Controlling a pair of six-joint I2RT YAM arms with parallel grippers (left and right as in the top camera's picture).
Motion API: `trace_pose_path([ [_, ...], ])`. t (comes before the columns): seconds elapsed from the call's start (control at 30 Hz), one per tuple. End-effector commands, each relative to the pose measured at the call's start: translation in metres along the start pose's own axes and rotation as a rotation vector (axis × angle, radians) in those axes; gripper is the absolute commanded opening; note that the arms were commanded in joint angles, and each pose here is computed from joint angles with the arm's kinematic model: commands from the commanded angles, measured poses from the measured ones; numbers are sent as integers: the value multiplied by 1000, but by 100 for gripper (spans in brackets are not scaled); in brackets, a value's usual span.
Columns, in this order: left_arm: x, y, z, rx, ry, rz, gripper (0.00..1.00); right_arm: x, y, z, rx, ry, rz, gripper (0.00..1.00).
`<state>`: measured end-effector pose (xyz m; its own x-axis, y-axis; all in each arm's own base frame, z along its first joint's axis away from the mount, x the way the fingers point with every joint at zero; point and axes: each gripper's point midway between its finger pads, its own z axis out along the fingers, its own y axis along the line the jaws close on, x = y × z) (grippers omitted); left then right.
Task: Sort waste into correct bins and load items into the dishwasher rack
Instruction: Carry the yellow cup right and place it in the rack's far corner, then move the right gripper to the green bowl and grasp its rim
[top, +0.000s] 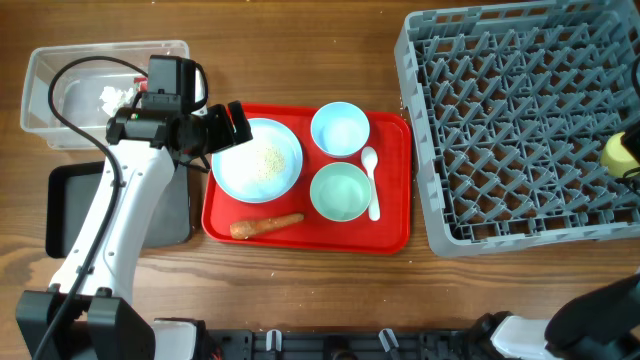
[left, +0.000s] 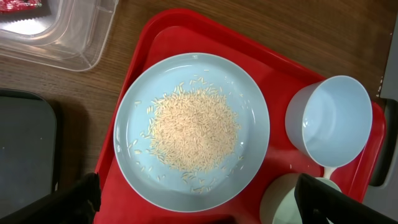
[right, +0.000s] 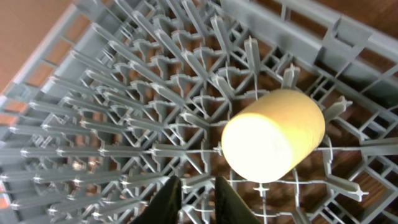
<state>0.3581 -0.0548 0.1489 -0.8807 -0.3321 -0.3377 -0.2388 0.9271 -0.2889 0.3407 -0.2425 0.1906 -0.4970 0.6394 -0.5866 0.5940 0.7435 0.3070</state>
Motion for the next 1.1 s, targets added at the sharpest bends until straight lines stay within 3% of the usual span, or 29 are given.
trace_pose_path([
  [0.0,-4,2,-7,-7,-22,12,100,13,-11,27,30,77,1,18],
  [0.17,-3,2,-7,-9,-18,12,100,18,-45,44,195,96,12,14],
  [0.3,-3,2,-7,-9,-18,12,100,12,-77,37,380,44,122,11],
  [0.4,-3,2,-7,-9,-18,12,100,4,-79,37,385,7,123,21],
  [0.47,-3,2,-7,-9,-18,12,100,1,-77,36,374,-3,123,22],
  [0.7,-3,2,-7,-9,-18,12,100,-8,-31,37,120,-11,60,35],
  [0.9,-3,2,-7,-9,-18,12,100,-23,20,-4,-102,-80,-4,45],
  [1.07,-3,2,-7,-9,-18,12,100,0,69,-38,-239,-34,-125,47],
])
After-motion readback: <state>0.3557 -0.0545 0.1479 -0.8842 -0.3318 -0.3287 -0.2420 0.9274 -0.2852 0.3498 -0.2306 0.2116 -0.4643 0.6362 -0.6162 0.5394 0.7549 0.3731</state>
